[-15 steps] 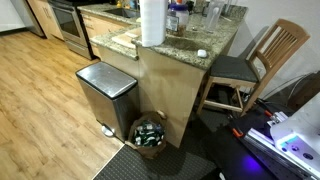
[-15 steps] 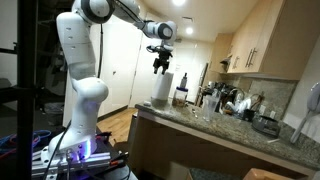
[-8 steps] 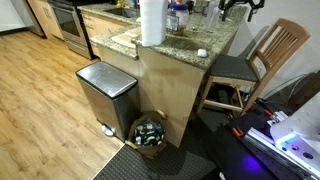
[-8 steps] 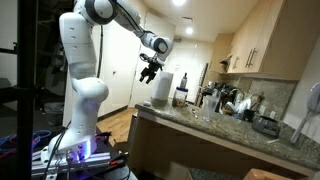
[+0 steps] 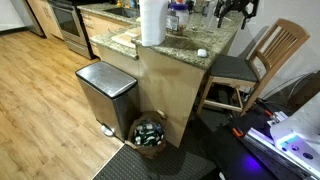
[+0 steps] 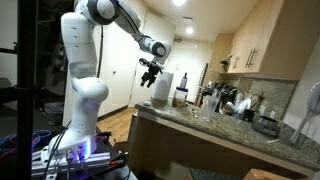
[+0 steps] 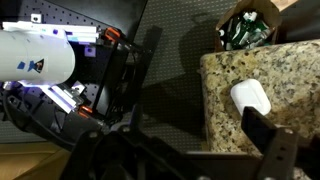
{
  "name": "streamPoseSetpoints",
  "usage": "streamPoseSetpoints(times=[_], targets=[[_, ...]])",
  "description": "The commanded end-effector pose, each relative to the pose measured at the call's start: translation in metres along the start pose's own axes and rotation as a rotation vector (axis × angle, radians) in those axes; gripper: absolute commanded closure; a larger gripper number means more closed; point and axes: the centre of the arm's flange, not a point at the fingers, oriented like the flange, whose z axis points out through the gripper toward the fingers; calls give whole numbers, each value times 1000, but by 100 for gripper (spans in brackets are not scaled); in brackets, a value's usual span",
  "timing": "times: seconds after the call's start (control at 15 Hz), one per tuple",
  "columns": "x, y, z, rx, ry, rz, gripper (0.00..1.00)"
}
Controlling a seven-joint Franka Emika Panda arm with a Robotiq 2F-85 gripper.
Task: Pick the white bottle and put it on the plastic bottle, then pick the white object and put it on the white bottle
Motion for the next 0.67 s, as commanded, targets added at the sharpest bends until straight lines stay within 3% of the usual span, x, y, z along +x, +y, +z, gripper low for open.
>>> streamPoseSetpoints(times=[0.0,0.13,0.2,0.47,0.6], targets=[[0,-7,60,10,64,-41,0],[-1,-15,76,71,139,-75,0],[-3,-13,56,31,89,-40,0],[-3,-15,60,38,99,-43,0],[1,-20,58,96,178,-107,0]])
